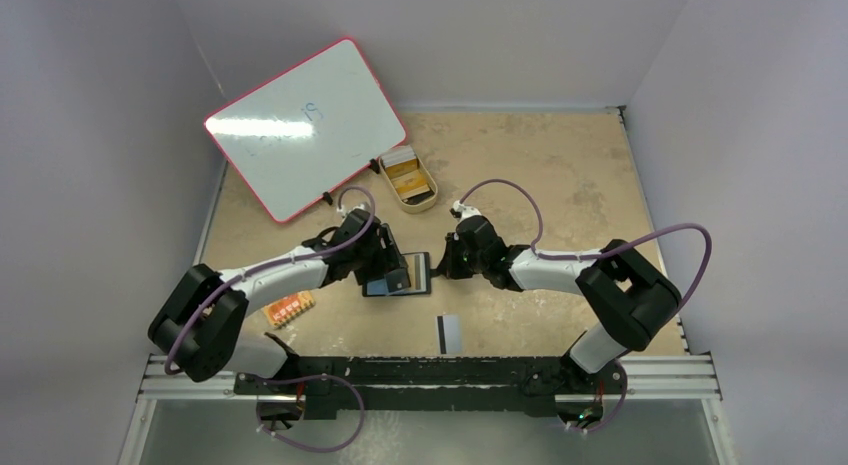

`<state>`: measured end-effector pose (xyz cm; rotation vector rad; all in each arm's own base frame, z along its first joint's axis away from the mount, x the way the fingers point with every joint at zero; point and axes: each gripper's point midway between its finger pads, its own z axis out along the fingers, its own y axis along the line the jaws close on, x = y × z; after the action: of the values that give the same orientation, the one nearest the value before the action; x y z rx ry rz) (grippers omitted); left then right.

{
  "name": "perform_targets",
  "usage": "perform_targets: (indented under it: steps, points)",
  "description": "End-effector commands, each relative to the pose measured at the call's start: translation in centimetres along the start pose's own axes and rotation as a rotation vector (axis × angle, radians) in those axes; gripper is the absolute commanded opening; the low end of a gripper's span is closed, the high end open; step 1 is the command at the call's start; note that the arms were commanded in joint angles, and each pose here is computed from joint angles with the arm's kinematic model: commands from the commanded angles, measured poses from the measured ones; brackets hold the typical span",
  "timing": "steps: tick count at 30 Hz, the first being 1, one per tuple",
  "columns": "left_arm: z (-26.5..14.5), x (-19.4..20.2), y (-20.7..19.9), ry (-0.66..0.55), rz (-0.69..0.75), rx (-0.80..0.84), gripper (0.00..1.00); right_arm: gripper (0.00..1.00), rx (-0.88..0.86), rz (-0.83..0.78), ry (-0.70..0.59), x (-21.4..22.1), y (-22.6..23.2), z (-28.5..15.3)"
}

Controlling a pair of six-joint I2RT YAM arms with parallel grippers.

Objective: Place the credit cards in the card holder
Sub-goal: Turn over the card slot in the card holder.

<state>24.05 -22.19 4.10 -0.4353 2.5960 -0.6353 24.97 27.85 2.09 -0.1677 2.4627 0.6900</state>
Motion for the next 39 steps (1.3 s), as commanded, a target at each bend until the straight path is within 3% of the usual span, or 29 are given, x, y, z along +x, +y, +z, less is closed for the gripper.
perform_targets:
  steps: [1,24,39]
  points:
    - [-1.3,-1.2,-3.0,-0.034,-0.044,0.130,0.65,0.00,0.004,-0.005,-0.047,-1.2,0.2,-0.3]
    - [-3.3,-2.7,-5.7,-0.092,-0.080,0.245,0.65,0.00,0.001,-0.009,-0.066,-1.4,0.2,-0.7]
    - [-3.2,-2.4,-8.3,-0.055,-0.049,0.368,0.65,0.00,-0.014,-0.002,-0.044,-0.9,0.4,-0.9]
